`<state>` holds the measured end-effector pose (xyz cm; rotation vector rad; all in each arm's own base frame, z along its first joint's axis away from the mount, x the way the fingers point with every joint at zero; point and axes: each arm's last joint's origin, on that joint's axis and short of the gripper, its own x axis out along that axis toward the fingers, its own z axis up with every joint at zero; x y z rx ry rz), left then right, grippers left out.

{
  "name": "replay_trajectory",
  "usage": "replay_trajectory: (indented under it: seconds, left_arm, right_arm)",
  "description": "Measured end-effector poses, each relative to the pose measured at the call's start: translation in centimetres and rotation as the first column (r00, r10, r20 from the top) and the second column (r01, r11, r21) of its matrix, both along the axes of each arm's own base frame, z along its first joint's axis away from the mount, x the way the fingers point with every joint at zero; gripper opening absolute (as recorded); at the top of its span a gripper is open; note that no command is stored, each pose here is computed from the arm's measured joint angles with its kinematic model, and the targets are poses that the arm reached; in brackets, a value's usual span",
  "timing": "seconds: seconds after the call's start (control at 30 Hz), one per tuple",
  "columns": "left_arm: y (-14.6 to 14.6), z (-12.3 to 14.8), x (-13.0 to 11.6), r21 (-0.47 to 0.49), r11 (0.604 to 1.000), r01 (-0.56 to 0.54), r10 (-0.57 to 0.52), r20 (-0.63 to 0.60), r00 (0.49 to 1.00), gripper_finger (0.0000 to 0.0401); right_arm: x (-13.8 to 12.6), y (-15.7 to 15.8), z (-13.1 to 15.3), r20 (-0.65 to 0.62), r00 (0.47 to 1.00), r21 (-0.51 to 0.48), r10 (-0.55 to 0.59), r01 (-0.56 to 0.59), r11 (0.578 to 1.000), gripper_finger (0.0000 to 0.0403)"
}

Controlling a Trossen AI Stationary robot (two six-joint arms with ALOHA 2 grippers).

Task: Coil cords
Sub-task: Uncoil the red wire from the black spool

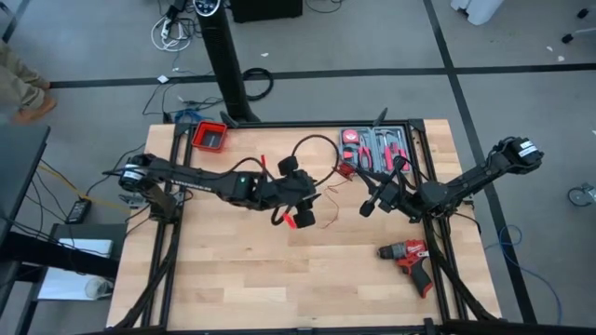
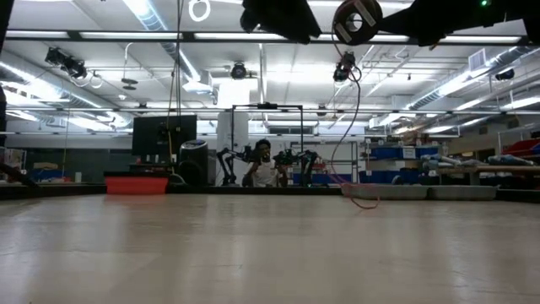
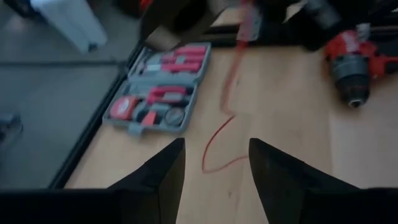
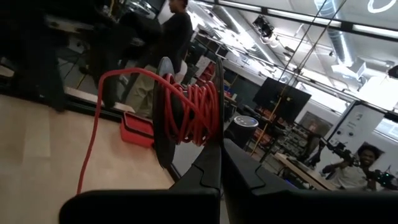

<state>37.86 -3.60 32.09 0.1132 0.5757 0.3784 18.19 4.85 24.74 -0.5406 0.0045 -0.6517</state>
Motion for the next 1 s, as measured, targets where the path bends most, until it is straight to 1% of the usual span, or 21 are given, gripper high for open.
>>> replay_trajectory:
  seconds: [0.07, 0.13, 0.3, 0.43, 0.5, 0.67, 0.87, 1.0]
  left_arm:
    - [0.4, 0.7, 0.0, -0.035, 0.999, 0.004, -0.004, -0.007, 1.000, 0.0182]
    - [0.5, 1.6, 0.1, -0.061, 0.998, 0.026, -0.025, 0.013, 1.000, 0.0182]
    - [0.3, 2.1, 0.0, -0.078, 0.996, 0.052, -0.052, 0.001, 0.999, 0.0182]
    - [0.1, 2.3, 0.1, -0.081, 0.995, 0.056, -0.056, 0.009, 0.998, 0.0182]
    - [-0.2, 2.2, 0.6, -0.085, 0.994, 0.064, -0.063, 0.014, 0.998, 0.0182]
    - [-0.4, 1.2, 1.7, -0.065, 0.994, 0.087, -0.089, -0.024, 0.996, 0.0182]
    - [0.2, 1.2, 1.7, -0.061, 0.997, 0.056, -0.057, -0.016, 0.998, 0.0182]
    - [0.2, 1.4, 1.8, -0.046, 0.997, 0.067, -0.068, -0.007, 0.998, 0.0182]
  right_arm:
    - [0.0, 0.0, 0.0, 0.001, 1.000, 0.000, 0.001, -0.001, 1.000, 0.0000]
    - [0.0, 0.0, 0.0, 0.003, 1.000, 0.000, 0.002, -0.002, 1.000, 0.0000]
    - [0.0, 0.0, 0.1, 0.007, 1.000, 0.001, 0.008, -0.008, 1.000, 0.0000]
    - [0.0, 0.0, 0.1, 0.009, 1.000, -0.003, 0.019, -0.019, 1.000, 0.0000]
    - [0.0, 0.0, 0.1, 0.010, 1.000, -0.003, 0.021, -0.021, 1.000, 0.0000]
    - [0.0, 0.0, 0.1, 0.015, 1.000, -0.003, 0.027, -0.027, 1.000, 0.0000]
    - [0.0, 0.0, 0.1, 0.014, 1.000, -0.003, 0.027, -0.026, 1.000, 0.0000]
    - [0.0, 0.0, 0.1, 0.014, 1.000, -0.003, 0.026, -0.026, 1.000, 0.0000]
